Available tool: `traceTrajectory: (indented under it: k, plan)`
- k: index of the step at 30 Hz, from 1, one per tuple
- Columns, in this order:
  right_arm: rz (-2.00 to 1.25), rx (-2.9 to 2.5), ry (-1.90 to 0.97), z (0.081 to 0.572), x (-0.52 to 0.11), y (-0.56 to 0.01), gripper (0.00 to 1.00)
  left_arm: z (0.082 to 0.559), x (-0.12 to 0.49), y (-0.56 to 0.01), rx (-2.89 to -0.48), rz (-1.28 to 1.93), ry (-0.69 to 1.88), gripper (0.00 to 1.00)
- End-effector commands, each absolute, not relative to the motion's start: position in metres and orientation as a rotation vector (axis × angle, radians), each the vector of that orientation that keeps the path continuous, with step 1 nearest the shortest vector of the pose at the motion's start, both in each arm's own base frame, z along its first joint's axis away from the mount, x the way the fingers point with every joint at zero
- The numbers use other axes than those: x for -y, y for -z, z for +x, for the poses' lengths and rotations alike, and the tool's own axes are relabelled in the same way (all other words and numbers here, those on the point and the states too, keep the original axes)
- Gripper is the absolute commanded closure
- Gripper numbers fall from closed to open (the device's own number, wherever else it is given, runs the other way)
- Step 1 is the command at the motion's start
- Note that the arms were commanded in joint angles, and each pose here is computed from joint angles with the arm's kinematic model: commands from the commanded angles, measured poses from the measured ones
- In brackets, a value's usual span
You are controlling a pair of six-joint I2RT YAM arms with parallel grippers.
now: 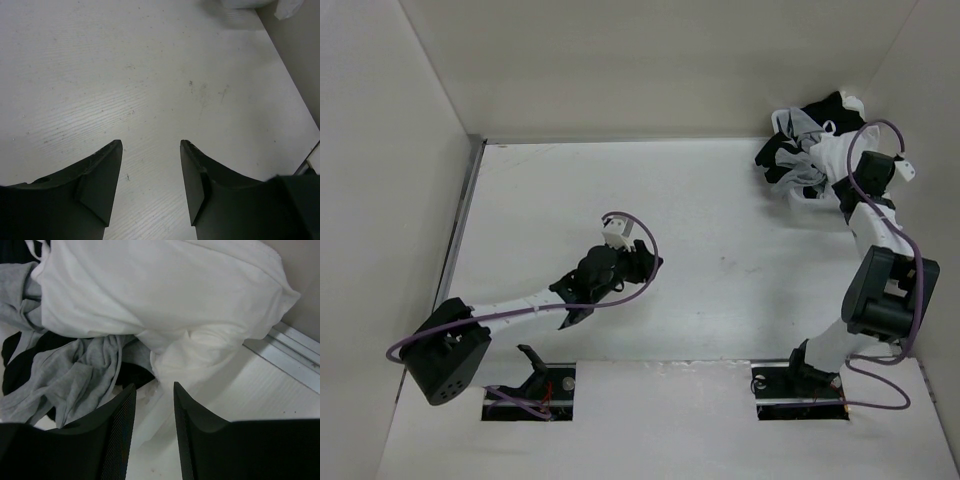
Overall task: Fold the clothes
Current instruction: Grab the tank top from the pile
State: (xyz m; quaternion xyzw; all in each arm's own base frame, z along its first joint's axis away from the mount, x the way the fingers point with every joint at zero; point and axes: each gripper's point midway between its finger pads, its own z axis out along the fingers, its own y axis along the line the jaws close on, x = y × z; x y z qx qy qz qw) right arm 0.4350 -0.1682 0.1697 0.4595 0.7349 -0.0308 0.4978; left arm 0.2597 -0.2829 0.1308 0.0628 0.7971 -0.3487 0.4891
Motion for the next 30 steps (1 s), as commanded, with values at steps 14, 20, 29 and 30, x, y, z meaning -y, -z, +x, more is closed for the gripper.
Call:
traceTrajectory:
  k: [14,20,29,30]
  plan:
    - [1.095,-1.803,0.179,0.453,0.196,-0.161,0.75,0.268,0.28,-0.143,-1.866,0.115,0.888,0.51]
    - [1.108,-1.812,0.177,0.452,0.195,-0.161,0.97,0.267,0.28,-0.144,-1.861,0.114,0.891,0.51]
    - [1.046,-1.662,0.128,0.442,0.185,-0.214,1.0,0.27,0.275,-0.144,-1.862,0.089,0.89,0.51]
    - [1.036,-1.668,0.134,0.442,0.185,-0.215,0.96,0.27,0.275,-0.145,-1.861,0.09,0.892,0.51]
